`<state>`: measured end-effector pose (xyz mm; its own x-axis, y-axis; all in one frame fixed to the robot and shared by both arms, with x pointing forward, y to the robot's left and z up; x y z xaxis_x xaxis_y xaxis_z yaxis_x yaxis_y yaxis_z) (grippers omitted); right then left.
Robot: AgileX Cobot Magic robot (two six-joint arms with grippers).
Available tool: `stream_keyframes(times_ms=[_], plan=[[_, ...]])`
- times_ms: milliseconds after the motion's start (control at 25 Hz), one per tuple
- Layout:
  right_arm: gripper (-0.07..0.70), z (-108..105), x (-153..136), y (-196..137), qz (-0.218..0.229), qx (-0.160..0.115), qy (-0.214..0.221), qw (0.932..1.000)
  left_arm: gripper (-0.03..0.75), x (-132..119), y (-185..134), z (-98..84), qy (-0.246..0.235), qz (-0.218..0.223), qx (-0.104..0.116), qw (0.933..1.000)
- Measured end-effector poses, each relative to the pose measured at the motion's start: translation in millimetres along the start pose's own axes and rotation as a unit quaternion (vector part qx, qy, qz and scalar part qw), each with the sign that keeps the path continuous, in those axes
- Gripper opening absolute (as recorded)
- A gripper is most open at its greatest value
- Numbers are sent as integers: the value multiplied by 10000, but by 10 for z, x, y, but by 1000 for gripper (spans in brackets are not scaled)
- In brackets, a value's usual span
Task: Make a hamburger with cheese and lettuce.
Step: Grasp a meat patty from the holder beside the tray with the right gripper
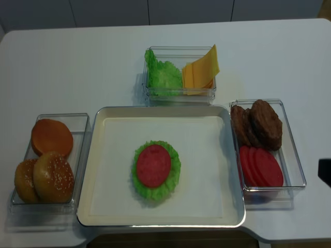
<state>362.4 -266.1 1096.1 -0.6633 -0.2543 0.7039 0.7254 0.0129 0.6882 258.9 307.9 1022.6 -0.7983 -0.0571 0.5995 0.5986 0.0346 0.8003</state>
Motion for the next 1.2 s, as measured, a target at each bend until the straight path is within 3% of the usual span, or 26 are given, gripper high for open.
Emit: stream_keyframes(times_ms=[360,640,800,1200], plan=[[386,-41,-246,686,1137,-396,-72,9927,391,0,0,0,0,0,0,10000],[386,104,-739,1017,1717,-118,-736,9823,391,0,0,0,0,0,0,10000],[386,216,-1051,1163,1897,-189,-865,9778,391,0,0,0,0,0,0,10000],[384,132,-1897,1026,2865,-169,-1295,9491,391,0,0,0,0,0,0,10000]])
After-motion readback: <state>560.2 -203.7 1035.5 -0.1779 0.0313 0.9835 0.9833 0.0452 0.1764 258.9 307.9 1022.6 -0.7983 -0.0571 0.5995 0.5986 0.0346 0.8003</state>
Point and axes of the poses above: a point on each arm's last joint axis where the gripper is mounted, x pointing back along that axis away from the gripper, z along the wrist's bending axis when the last joint is at zero, y = z × x, the point moved 3 cm from there along -x, pointing out along that axis toward the gripper, and after that the axes turned 1 degree about -x, right-handed, at the moved point
